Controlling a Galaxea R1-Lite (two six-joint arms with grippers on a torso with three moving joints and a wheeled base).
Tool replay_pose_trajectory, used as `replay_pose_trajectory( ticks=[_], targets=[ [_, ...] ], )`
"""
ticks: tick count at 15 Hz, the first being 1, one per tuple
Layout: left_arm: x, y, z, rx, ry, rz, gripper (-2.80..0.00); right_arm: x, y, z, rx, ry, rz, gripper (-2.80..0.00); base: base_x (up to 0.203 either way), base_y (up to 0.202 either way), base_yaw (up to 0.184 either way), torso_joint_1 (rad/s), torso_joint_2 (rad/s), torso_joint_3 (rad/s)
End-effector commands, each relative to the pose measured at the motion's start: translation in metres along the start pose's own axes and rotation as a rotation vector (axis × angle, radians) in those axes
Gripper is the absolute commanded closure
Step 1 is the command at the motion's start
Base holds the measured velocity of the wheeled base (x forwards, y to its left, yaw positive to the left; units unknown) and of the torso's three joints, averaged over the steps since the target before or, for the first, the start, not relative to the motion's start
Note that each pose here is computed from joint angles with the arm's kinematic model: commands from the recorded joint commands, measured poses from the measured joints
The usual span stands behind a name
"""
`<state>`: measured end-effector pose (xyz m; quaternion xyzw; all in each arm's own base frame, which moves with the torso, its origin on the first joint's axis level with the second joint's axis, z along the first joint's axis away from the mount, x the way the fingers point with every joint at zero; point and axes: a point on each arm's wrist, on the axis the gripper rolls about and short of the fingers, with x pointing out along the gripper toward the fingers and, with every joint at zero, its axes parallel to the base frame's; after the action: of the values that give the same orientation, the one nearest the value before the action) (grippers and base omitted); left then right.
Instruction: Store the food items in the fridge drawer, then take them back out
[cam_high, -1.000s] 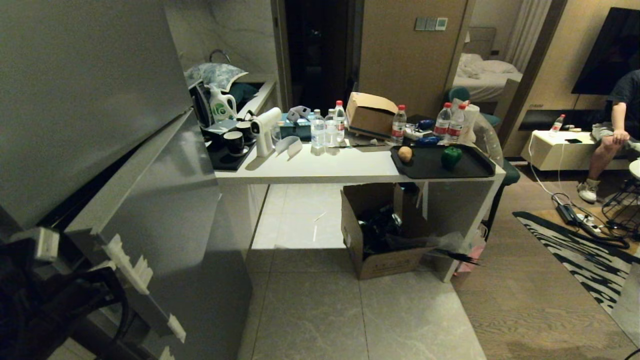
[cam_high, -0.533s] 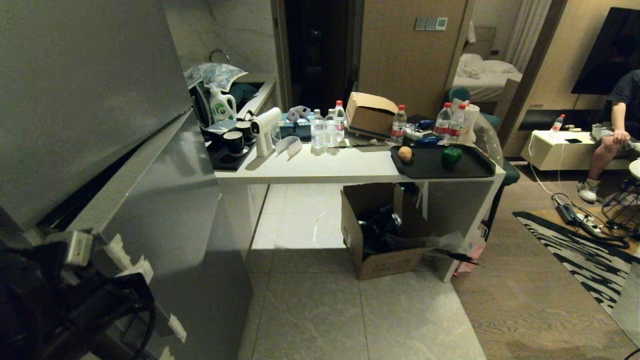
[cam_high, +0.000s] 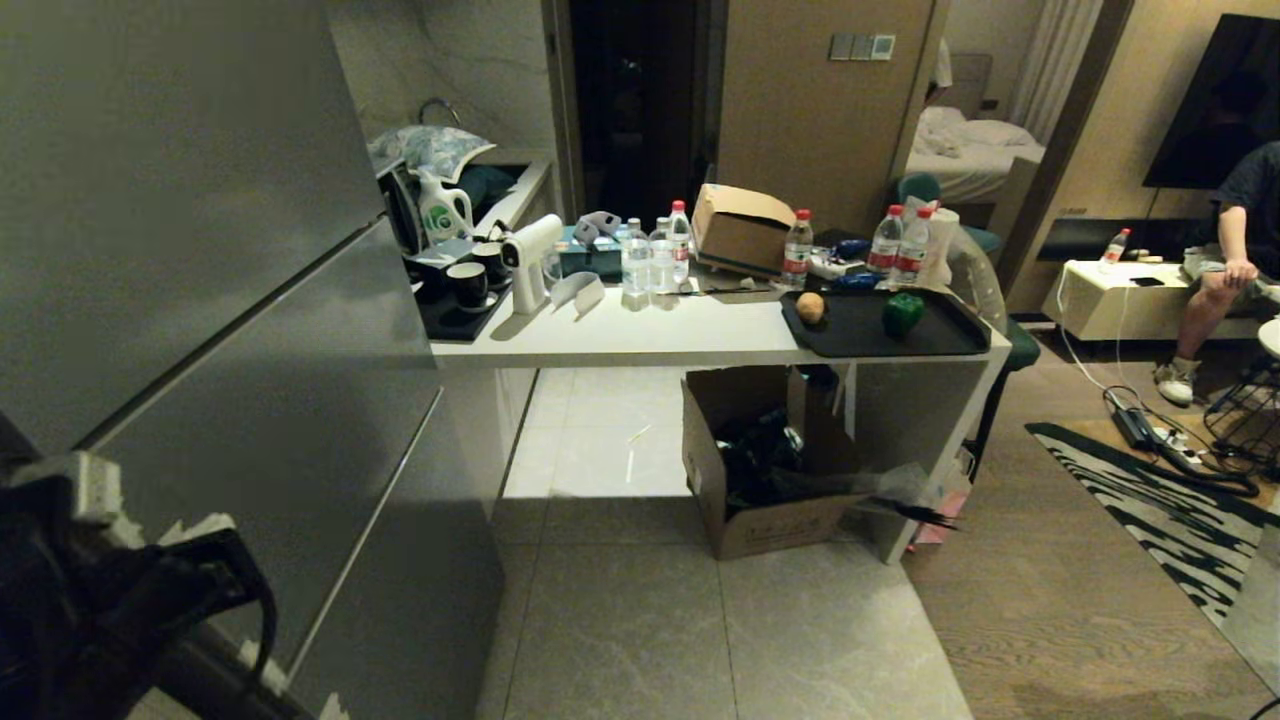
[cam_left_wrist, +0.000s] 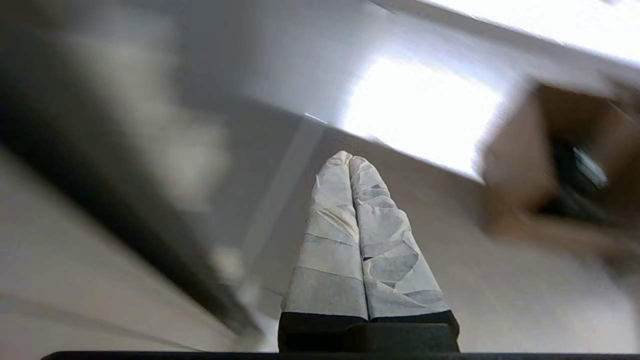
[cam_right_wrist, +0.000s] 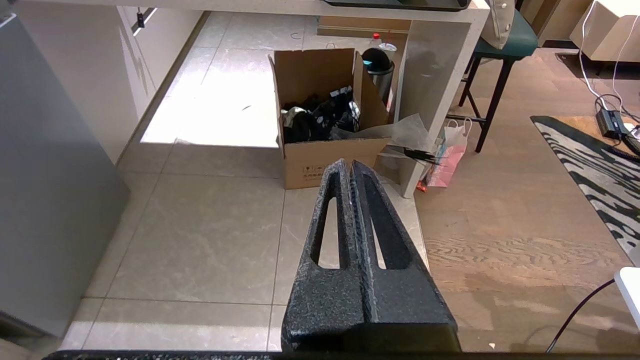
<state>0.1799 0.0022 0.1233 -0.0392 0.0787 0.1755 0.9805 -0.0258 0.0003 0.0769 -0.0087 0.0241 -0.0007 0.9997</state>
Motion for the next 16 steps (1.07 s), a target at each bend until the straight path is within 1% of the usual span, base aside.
replay_pose_trajectory(
  ticks=[1, 3, 4, 5, 12, 14, 16],
  targets=[
    [-0.002, 0.026, 0.012, -0.027, -0.062, 0.134, 0.00, 0.000, 0.000, 0.000, -0.001, 0.001, 0.000, 0.00, 0.000, 0.000, 0.000, 0.000, 0.00, 0.000],
    [0.008, 0.043, 0.018, -0.033, -0.075, 0.226, 0.00, 0.000, 0.000, 0.000, -0.001, 0.001, 0.000, 0.00, 0.000, 0.000, 0.000, 0.000, 0.00, 0.000],
    [0.013, 0.049, 0.020, -0.036, -0.078, 0.254, 0.00, 0.000, 0.000, 0.000, -0.001, 0.000, 0.000, 0.00, 0.000, 0.000, 0.000, 0.000, 0.00, 0.000],
    [0.019, 0.052, 0.021, -0.035, -0.074, 0.260, 0.00, 0.000, 0.000, 0.000, -0.001, 0.001, 0.000, 0.00, 0.000, 0.000, 0.000, 0.000, 0.00, 0.000],
    [0.037, 0.052, 0.016, -0.027, -0.037, 0.270, 0.00, 0.000, 0.000, 0.000, -0.002, 0.001, 0.000, 0.00, 0.000, 0.000, 0.000, 0.000, 0.00, 0.000],
    [0.036, 0.056, 0.017, -0.029, -0.042, 0.290, 0.00, 0.000, 0.000, 0.000, -0.001, 0.000, 0.000, 0.00, 0.000, 0.000, 0.000, 0.000, 0.00, 0.000],
    [0.035, 0.064, 0.017, -0.030, -0.042, 0.328, 0.00, 0.000, 0.000, 0.000, -0.001, 0.001, 0.000, 0.00, 0.000, 0.000, 0.000, 0.000, 0.00, 0.000]
  ],
)
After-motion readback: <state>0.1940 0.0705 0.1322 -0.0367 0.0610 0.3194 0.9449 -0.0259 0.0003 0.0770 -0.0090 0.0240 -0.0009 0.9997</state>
